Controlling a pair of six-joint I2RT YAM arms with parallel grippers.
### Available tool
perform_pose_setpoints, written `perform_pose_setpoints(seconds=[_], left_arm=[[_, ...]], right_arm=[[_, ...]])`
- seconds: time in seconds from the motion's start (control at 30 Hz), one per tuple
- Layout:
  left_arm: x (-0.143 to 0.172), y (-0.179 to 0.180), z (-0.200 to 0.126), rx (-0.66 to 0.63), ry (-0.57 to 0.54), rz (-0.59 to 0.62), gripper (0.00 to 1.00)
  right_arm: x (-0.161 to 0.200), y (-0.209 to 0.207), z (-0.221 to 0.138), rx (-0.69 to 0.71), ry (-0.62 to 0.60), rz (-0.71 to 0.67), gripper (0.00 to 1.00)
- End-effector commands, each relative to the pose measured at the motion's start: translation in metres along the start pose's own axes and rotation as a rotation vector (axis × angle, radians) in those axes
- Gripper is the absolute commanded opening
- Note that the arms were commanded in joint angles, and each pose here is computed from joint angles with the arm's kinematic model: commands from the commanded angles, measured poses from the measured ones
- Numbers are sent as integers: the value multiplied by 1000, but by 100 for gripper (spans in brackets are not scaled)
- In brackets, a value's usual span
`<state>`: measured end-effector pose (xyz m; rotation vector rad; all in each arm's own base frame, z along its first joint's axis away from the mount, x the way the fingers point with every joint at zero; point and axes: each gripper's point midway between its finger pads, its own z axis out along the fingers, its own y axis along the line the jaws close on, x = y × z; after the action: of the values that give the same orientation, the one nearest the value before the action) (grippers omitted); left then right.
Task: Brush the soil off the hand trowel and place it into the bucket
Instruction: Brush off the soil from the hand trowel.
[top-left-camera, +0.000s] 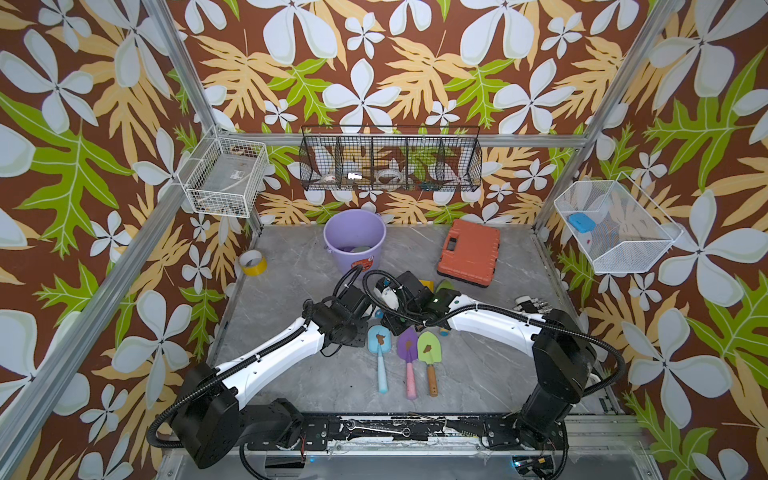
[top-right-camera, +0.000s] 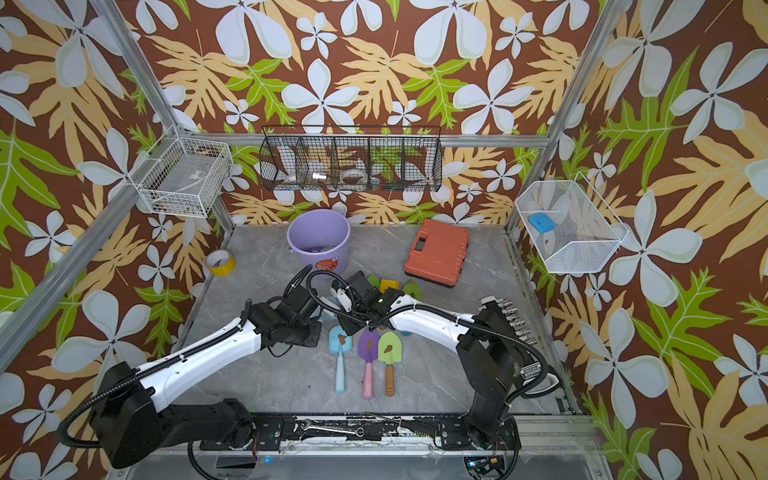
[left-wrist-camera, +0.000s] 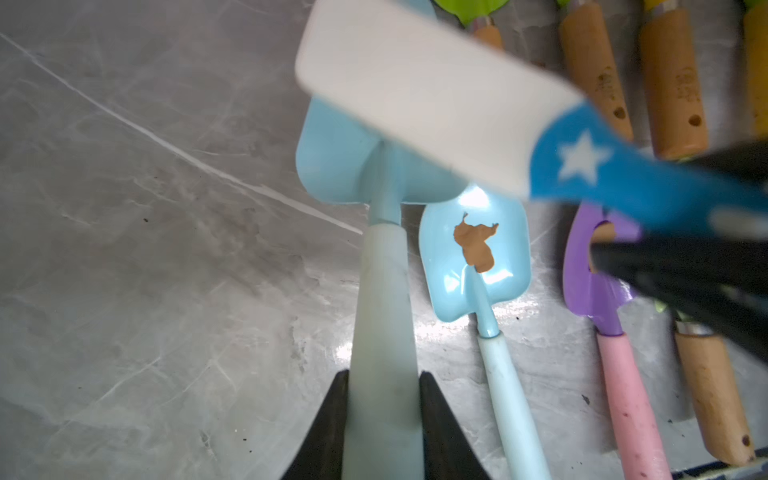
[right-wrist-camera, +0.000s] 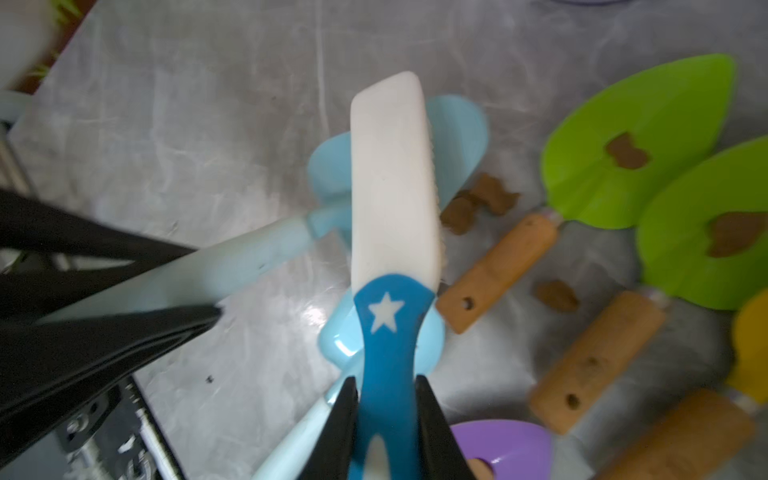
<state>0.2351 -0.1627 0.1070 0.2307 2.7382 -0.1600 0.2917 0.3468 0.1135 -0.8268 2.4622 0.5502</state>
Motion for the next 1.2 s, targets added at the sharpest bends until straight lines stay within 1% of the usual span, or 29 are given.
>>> perform_pose_setpoints(seconds=[0.0, 0.07, 0.13, 0.2, 0.3, 0.37, 0.47, 0.53, 0.63, 0.73, 0.87, 1.0, 1.07, 1.1, 1.13, 1.17], left_arm=[[-6, -1, -3, 6, -29, -11, 0], [-5, -1, -2, 9, -26, -12, 0], [-4, -2, 0, 11, -22, -13, 0], [-2, -3, 3, 14, -15, -14, 0], [-4, -5, 4, 20, -16, -14, 0], [-5, -5, 3, 23, -19, -15, 0], [-7, -5, 2, 21, -23, -13, 0], [-6, -5, 3, 19, -18, -9, 0], [-6, -6, 3, 23, -21, -9, 0], [-7, -6, 3, 22, -22, -11, 0], [-10, -2, 9, -8, -30, -15, 0], [-9, 3, 17, -43, -24, -17, 0], [-14, -2, 13, -15, -52, -14, 0], [-18, -8, 9, 28, -71, -18, 0], [-23, -18, 4, 101, -90, -28, 0], [-27, -30, -2, 219, -99, -48, 0]], right_arm=[[-16, -21, -20, 111, -76, 24, 0], [-27, -2, -33, 18, -122, 28, 0], [-31, 16, -38, -45, -136, 17, 0], [-29, 33, -37, -85, -123, -5, 0], [-21, 50, -23, -142, -86, -12, 0], [-12, 43, -7, -108, -42, -6, 0], [0, 12, 8, -24, 0, 20, 0], [4, -13, 10, 10, 4, 63, 0], [3, -33, 1, 50, -16, 88, 0], [-8, -30, -16, 38, -66, 92, 0], [-22, -19, -33, -17, -130, 109, 0], [-30, -21, -46, 6, -176, 117, 0], [-32, -25, -51, 26, -201, 123, 0], [-32, -30, -53, 44, -215, 131, 0], [-32, -36, -56, 56, -234, 147, 0], [-33, -41, -61, 60, -258, 172, 0]])
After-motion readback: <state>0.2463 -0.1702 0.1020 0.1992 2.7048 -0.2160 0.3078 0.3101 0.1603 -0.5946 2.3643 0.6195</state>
